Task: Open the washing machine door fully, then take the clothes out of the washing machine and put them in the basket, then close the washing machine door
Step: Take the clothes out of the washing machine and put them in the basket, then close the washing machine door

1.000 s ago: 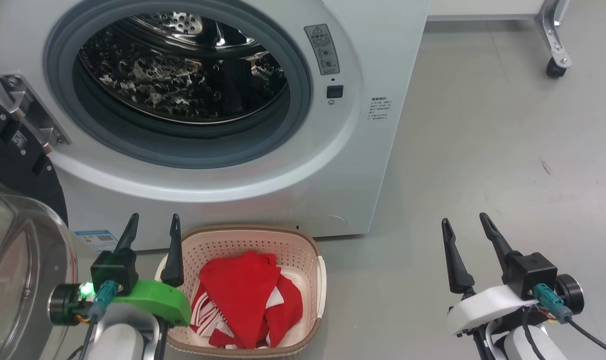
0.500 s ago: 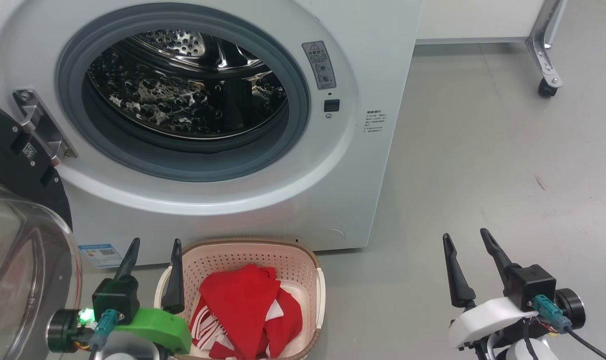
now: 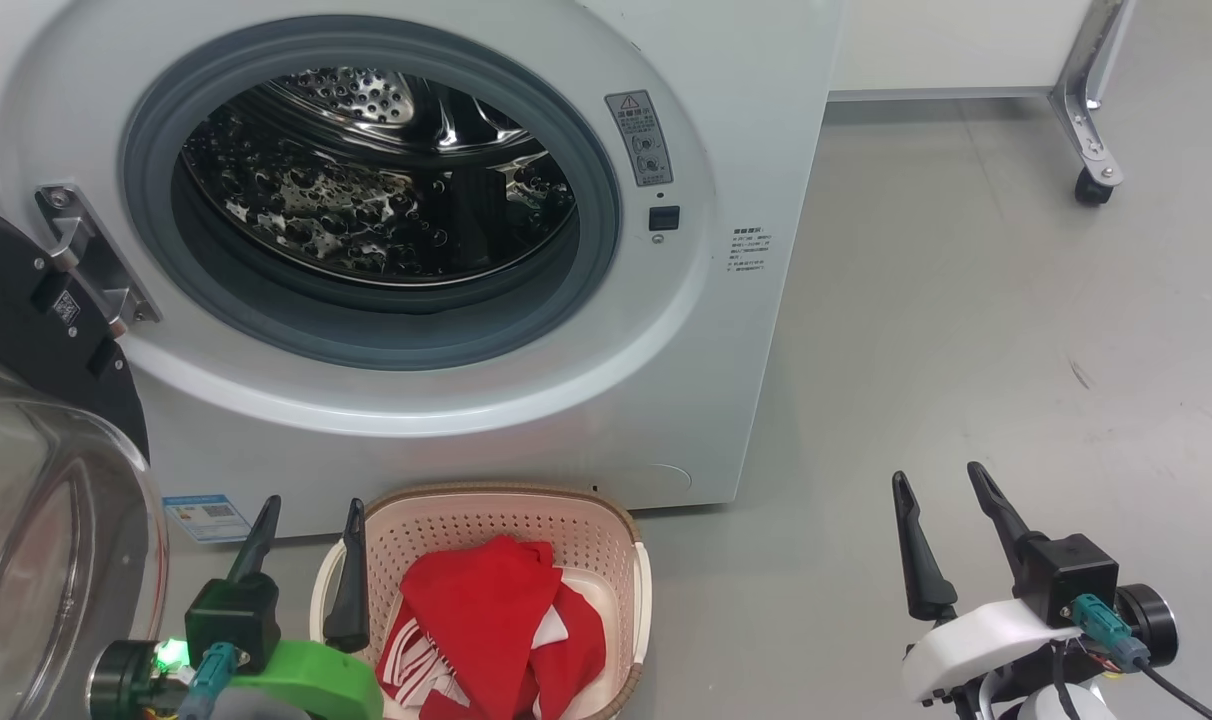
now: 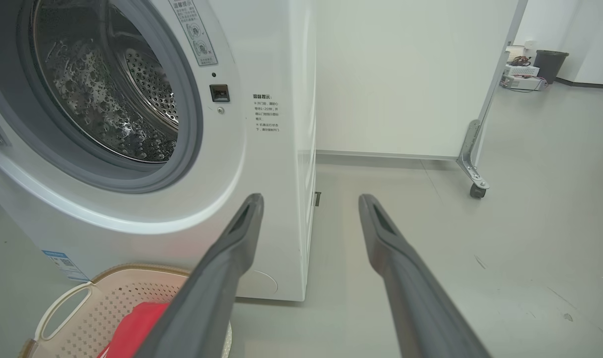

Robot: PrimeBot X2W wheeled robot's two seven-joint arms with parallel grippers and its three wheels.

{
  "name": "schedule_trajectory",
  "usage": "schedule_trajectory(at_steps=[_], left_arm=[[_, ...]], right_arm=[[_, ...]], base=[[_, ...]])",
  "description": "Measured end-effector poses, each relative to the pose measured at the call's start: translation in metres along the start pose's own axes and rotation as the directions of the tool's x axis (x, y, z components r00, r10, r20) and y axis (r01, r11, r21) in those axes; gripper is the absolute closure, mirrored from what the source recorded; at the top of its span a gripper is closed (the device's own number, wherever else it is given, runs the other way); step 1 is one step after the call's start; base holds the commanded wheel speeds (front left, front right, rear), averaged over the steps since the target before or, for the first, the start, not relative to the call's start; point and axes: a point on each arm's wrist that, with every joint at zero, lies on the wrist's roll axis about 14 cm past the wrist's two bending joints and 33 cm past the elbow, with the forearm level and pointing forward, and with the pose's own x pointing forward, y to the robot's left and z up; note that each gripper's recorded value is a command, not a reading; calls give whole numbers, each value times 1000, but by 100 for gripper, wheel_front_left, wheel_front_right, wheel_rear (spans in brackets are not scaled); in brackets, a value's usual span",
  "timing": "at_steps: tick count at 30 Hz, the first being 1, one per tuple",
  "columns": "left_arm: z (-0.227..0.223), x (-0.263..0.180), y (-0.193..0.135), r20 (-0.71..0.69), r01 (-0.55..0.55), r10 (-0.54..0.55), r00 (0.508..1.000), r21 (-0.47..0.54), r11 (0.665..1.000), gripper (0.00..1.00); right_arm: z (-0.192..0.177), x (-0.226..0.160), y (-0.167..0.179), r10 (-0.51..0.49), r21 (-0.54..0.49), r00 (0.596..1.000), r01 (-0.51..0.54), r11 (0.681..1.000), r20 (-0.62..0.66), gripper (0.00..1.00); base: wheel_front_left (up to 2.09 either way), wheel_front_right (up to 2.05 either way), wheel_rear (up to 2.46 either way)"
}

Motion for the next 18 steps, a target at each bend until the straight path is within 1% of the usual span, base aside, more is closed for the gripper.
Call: schedule_trajectory(at_steps=[18], left_arm=[[4,-11,1,-14,-7,7,1000,11,1000,0]], right_arm=[[4,1,4,10,4,1000,-10,1000,7,0]], base=[[0,0,0]])
